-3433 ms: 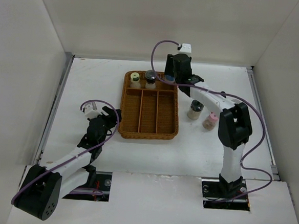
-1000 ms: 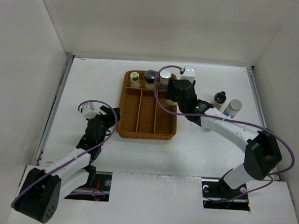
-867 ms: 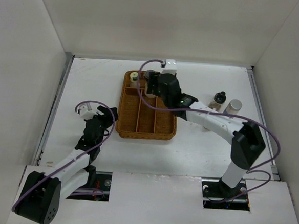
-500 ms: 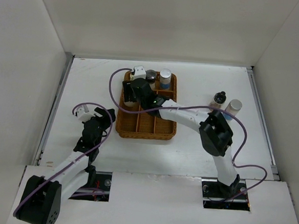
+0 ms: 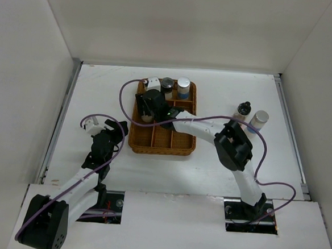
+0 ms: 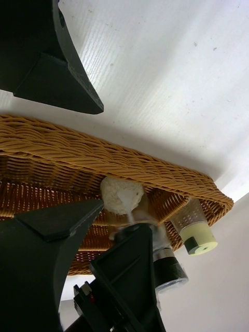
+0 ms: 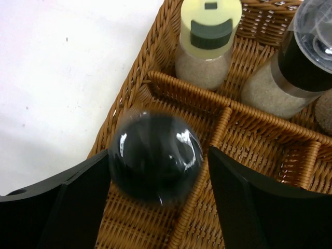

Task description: Organize the condiment bottles

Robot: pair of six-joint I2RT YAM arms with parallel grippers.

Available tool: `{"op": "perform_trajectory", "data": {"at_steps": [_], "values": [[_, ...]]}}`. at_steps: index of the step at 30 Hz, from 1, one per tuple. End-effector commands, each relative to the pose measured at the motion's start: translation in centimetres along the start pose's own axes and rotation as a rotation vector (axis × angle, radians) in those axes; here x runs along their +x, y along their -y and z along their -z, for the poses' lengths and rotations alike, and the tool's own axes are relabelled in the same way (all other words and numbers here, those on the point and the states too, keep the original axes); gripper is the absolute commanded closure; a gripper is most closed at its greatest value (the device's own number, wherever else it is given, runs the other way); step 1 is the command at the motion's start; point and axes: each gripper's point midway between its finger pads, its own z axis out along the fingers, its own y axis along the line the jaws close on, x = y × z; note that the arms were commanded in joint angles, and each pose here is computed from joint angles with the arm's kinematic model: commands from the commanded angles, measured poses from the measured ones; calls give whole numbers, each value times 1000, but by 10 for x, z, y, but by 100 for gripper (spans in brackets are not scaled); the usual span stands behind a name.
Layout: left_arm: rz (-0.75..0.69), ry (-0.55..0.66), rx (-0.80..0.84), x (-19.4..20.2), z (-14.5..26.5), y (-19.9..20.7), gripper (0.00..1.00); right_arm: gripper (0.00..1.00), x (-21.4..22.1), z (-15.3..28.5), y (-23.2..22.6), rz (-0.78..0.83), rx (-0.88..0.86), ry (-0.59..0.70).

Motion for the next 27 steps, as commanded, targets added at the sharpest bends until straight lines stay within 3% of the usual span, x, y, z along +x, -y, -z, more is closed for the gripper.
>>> {"op": "perform_trajectory", "data": {"at_steps": [1, 7, 9, 11, 14, 17, 19, 21, 24, 27], "values": [[23, 15, 26, -4, 0, 6, 35, 18, -64, 19, -7, -73, -24, 147], [22, 12, 25, -4, -1, 5, 36, 15, -112, 82, 11, -123, -63, 242], [23, 10, 32, -3, 0, 7, 37, 18, -117, 101, 29, -137, -47, 266], [23, 20, 35, -6, 1, 8, 37, 26, -111, 122, 63, -157, 7, 280], [20, 13, 41, -4, 1, 9, 38, 58, -90, 155, 133, -228, 145, 293], [22, 21, 44, -6, 2, 10, 38, 67, -58, 187, 208, -294, 327, 278], [17, 15, 36, -4, -1, 10, 37, 63, -28, 204, 256, -320, 473, 225], [19, 3, 38, -1, -1, 10, 37, 45, 3, 219, 296, -338, 602, 164], [17, 12, 37, -2, -1, 10, 37, 26, 30, 229, 320, -359, 667, 109], [15, 1, 40, 1, -2, 11, 37, 19, 44, 225, 326, -364, 694, 72]]}}
